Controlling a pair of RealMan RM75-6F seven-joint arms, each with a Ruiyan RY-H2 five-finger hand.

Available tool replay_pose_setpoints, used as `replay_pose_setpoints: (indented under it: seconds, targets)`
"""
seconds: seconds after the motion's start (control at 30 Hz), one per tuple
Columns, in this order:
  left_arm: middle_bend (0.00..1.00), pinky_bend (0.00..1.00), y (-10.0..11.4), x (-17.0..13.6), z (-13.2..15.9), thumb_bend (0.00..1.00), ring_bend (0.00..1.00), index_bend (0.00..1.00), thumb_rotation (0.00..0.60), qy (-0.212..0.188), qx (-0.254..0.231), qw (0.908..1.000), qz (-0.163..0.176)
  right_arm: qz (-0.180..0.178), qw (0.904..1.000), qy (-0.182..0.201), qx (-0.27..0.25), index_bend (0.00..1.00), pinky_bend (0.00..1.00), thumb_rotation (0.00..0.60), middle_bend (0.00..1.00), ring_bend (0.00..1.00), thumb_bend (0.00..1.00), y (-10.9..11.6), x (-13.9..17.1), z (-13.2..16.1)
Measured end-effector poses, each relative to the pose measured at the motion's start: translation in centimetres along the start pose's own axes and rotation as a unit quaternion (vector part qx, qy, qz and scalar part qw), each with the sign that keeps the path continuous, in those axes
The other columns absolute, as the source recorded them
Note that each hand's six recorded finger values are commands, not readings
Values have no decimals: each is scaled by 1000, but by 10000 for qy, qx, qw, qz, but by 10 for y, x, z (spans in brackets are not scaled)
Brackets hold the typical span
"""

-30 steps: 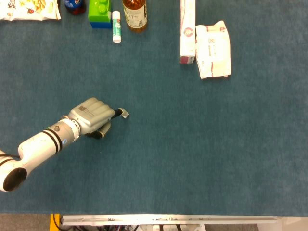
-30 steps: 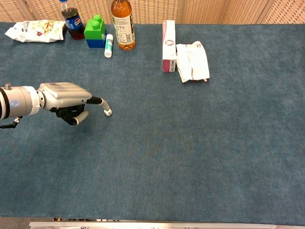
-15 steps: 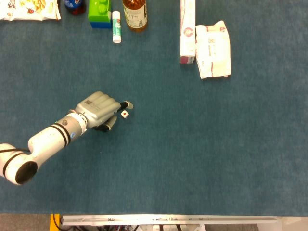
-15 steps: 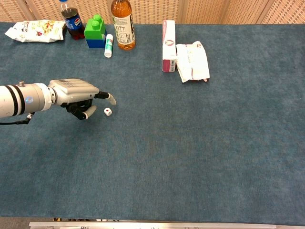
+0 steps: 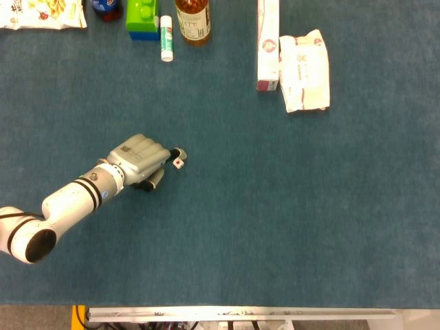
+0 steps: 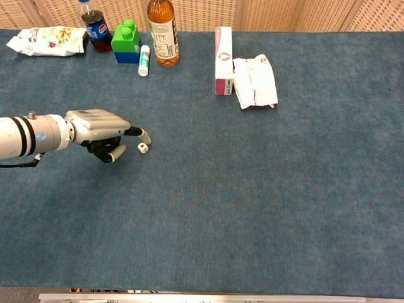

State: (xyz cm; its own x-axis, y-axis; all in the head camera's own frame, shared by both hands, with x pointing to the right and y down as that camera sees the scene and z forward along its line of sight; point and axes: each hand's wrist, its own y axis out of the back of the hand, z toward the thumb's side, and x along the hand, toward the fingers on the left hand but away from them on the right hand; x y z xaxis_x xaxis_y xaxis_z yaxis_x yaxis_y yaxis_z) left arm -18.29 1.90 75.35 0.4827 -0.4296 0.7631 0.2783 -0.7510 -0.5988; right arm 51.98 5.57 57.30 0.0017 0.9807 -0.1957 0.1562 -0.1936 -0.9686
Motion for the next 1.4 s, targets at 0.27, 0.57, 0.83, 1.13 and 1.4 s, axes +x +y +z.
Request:
replay_pose_setpoints:
  seconds: [0.27,0.57,0.83,1.13,1.4]
  targets:
    - [966,1000,-1,-8,-1,717,1000,147,600,19,29,10000,-34,-11,10000,11,-8,205,169,600,260,139,364,0,0,0]
    - [966,1000,-5,-26,-2,717,1000,147,600,51,79,9999,-107,-27,10000,39,-18,205,169,600,260,140,364,1,1,2]
    - [853,987,0,-41,-3,714,890,110,600,110,-30,9998,163,-16,10000,59,-21,205,169,600,260,140,364,1,-1,3]
    - [531,721,18,-76,-36,523,532,72,600,741,-597,9851,1430,68,9999,85,15,205,169,600,260,139,363,-1,-4,3]
    - [297,392,8,-145,-90,359,269,55,600,1953,-1067,9367,2702,266,9993,240,83,205,169,600,260,139,292,-9,-9,10]
